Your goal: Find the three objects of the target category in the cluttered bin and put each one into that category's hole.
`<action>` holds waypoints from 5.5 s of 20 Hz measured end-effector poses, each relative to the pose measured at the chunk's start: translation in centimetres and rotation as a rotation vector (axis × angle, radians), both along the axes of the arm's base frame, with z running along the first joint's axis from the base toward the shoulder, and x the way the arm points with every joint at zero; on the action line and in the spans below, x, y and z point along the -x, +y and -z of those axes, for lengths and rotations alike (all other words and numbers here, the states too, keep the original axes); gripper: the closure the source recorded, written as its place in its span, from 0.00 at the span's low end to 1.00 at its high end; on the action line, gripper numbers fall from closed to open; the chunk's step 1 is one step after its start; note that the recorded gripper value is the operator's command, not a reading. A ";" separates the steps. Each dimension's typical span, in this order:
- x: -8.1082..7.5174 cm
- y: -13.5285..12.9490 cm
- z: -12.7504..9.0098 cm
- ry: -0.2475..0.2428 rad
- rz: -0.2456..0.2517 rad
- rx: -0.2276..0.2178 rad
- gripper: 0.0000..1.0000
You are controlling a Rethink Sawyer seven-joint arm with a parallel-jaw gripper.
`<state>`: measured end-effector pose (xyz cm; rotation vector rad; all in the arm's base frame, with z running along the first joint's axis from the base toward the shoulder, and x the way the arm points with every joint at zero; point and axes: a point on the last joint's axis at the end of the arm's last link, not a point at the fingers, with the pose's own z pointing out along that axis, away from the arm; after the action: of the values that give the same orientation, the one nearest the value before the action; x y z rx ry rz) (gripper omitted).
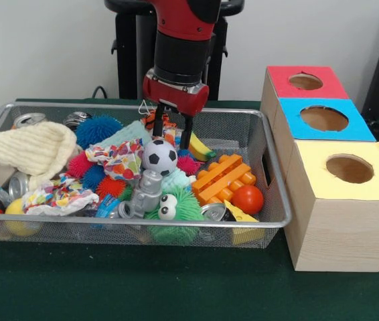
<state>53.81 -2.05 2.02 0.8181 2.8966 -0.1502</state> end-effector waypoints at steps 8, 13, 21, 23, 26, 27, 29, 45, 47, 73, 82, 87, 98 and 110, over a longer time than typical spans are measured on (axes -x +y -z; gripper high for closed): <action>0.0 0.0 0.1 0.001 0.001 0.000 0.00; 0.2 -0.4 0.4 0.008 0.009 -0.002 0.00; 1.2 -1.6 0.9 -0.026 0.034 0.006 0.00; 1.7 -1.4 0.8 -0.032 0.034 0.008 0.00; 2.7 -0.8 0.6 -0.031 0.030 0.007 0.00; 3.1 -0.5 0.4 -0.027 0.028 0.005 0.00; 3.7 -0.1 0.0 -0.022 0.025 0.003 0.00; 3.3 0.8 -4.9 -0.026 0.020 0.000 0.00; 3.3 0.6 -5.1 -0.026 0.023 -0.001 0.00; 7.6 3.1 -3.3 -0.002 0.005 0.023 0.00; 12.3 5.8 -3.1 0.083 0.046 0.008 0.00; 14.6 5.0 -3.4 0.112 0.103 -0.004 0.00; 16.1 -0.2 -3.8 0.090 0.249 0.001 0.00; 17.0 2.2 -4.0 0.098 0.205 0.003 0.00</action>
<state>36.82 0.19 6.02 1.1378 2.8948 -0.2197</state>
